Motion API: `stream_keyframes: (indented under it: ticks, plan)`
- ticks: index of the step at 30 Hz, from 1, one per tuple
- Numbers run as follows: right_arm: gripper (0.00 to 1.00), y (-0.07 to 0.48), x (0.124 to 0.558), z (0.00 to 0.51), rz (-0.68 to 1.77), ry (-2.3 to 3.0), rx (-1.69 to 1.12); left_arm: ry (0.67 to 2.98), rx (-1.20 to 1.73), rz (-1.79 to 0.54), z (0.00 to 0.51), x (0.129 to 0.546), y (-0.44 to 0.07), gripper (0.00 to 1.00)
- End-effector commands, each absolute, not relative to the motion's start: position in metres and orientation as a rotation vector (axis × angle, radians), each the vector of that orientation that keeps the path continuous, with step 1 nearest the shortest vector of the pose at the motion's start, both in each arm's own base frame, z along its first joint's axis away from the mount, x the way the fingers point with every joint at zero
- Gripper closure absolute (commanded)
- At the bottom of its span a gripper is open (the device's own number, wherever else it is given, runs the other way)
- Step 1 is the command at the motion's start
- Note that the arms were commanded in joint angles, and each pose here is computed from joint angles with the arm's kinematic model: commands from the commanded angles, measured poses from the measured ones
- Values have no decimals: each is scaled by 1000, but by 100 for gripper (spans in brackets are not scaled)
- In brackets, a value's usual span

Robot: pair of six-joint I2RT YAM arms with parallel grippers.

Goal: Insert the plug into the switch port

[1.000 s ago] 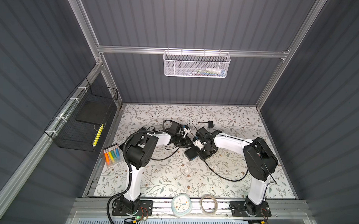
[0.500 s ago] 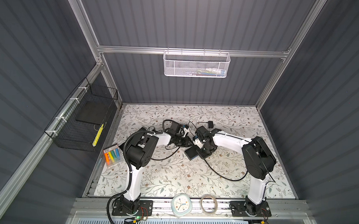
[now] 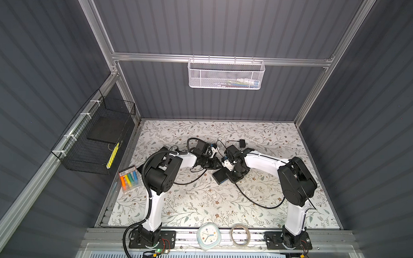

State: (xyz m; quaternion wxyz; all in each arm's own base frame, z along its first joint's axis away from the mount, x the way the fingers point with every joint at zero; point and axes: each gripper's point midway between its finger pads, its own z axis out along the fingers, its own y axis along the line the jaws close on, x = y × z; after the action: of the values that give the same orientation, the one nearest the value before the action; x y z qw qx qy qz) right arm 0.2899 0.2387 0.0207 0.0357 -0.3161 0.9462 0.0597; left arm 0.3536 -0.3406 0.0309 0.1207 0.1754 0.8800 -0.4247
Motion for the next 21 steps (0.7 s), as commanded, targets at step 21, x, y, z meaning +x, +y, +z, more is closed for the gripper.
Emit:
stream_keyframes:
  ticks: [21]
  plan:
    - [100, 300, 381, 74, 343, 2489, -860, 2806, 587, -1371, -3, 277, -344, 76]
